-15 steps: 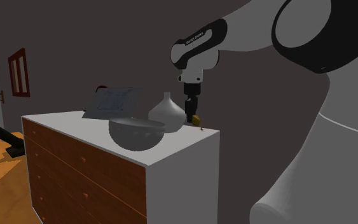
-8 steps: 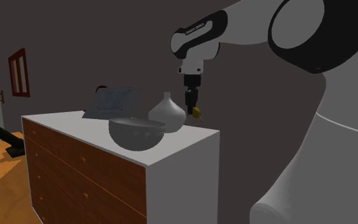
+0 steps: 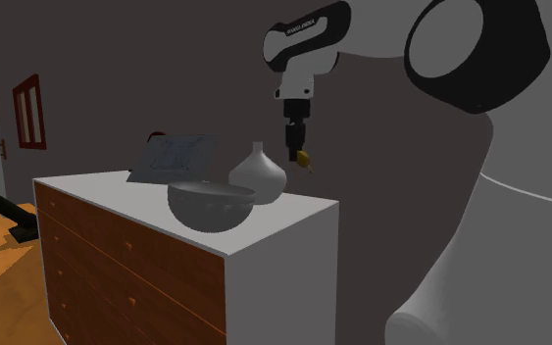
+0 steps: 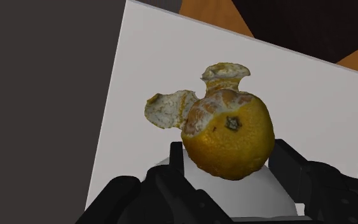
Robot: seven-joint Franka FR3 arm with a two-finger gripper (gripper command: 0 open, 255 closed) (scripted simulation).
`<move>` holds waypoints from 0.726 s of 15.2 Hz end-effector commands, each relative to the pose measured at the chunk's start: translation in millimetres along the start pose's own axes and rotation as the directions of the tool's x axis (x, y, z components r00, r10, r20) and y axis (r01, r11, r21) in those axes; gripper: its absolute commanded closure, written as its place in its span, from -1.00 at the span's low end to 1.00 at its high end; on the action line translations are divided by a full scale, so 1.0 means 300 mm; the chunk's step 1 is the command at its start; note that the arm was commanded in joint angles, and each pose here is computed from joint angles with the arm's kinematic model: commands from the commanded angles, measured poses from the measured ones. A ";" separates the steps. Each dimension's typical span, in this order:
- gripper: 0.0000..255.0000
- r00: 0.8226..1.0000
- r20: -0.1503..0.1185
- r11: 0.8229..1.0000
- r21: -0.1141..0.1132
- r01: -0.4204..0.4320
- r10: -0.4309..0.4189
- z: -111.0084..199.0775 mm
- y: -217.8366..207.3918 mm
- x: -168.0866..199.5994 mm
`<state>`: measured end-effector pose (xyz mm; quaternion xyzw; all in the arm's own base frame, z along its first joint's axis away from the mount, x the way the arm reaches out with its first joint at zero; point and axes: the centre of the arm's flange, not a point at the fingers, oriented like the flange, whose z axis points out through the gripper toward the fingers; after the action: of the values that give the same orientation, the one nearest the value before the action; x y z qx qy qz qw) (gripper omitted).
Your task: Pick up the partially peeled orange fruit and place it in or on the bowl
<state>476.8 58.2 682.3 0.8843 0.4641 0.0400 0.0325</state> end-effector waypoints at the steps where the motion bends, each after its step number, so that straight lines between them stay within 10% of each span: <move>1: 1.00 1.000 0.000 1.000 0.000 0.000 0.000 -0.036 0.001 0.002; 11: 1.00 1.000 0.000 1.000 0.000 0.000 0.000 -0.165 -0.100 0.075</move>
<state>465.2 85.5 728.1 0.8840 0.4646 0.0398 0.0324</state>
